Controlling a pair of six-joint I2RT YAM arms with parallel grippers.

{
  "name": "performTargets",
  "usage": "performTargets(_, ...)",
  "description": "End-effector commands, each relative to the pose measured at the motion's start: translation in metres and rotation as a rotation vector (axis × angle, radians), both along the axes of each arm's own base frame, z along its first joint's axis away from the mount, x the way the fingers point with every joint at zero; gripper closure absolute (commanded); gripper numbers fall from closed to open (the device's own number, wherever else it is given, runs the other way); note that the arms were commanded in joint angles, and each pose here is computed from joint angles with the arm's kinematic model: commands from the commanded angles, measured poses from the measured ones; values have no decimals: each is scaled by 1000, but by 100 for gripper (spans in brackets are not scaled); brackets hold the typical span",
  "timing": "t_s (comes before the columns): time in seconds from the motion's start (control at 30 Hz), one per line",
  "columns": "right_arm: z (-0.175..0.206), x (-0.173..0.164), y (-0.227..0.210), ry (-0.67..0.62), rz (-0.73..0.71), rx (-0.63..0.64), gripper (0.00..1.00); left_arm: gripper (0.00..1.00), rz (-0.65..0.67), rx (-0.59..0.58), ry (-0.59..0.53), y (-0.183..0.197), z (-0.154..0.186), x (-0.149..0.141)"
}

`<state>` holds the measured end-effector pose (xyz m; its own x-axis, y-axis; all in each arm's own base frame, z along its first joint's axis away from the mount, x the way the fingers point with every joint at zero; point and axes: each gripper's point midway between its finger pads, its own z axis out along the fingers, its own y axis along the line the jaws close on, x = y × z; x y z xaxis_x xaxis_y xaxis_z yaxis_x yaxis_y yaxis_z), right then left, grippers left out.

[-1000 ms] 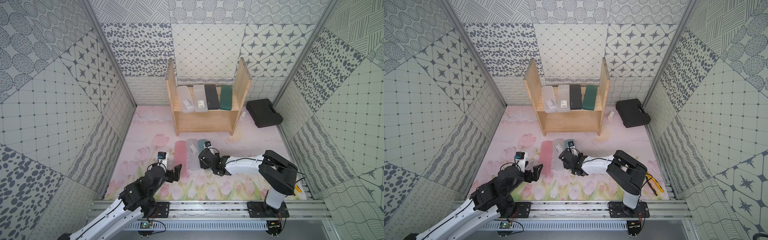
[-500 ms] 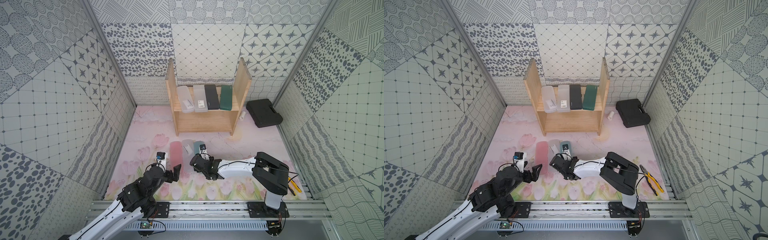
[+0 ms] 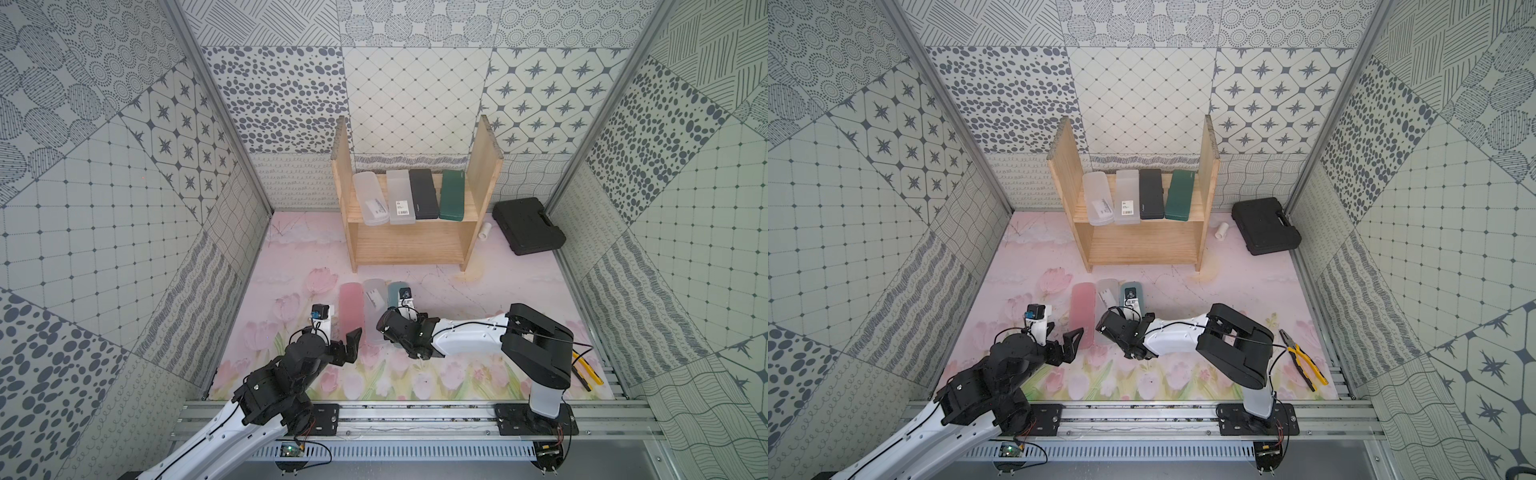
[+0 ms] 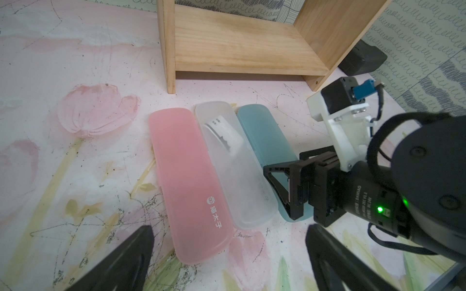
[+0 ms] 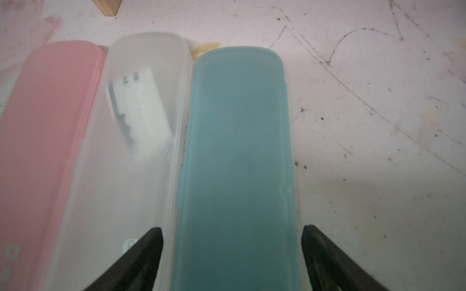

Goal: Remove the pencil cases from the shelf
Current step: Place the pencil case at the center of the board, then pick up the pencil case from the shelf.

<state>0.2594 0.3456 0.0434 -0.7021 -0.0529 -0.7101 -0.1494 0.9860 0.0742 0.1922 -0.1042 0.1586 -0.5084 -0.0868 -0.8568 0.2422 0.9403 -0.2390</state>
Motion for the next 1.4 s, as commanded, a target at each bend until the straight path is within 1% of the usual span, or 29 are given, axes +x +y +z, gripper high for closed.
performTargets(0.0, 13, 2, 2, -26, -9, 23, 8, 1, 32, 2, -11, 6, 5, 1)
performTargets(0.17, 41, 1, -4, -54, 16, 58, 6, 1, 36, 3, -19, 7, 8, 2)
performTargets(0.33, 78, 3, -10, -60, 121, 96, 3, 1, 59, -32, -43, 8, 21, 5)
performTargets(0.4, 93, 3, -13, -50, 190, 117, 2, 1, 67, -59, -52, 6, 33, 8)
performTargets(0.43, 101, 2, -17, -55, 202, 124, 2, 1, 73, -66, -51, 5, 37, 9)
performTargets(0.57, 146, 0, -42, -126, 244, 138, 2, 1, 81, -60, -44, -3, 59, 18)
performTargets(0.67, 186, 3, -65, -186, 238, 156, 2, 1, 63, -31, -35, -13, 68, 27)
performTargets(0.8, 236, 12, -98, -286, 179, 134, 2, 1, 41, 9, -33, -22, 75, 35)
performTargets(0.93, 270, 28, -123, -345, 115, 142, 2, 1, 18, -2, -70, -34, 82, 45)
performTargets(1.03, 286, 45, -133, -355, 81, 164, 2, 1, 13, 8, -74, -39, 74, 50)
performTargets(1.13, 297, 63, -138, -366, 55, 158, 3, 1, 1, 24, -84, -42, 63, 52)
performTargets(1.3, 313, 95, -136, -376, 32, 155, 4, 1, -12, 38, -124, -39, 49, 50)
performTargets(1.37, 319, 107, -135, -380, 16, 164, 6, 1, -7, 44, -127, -33, 50, 46)
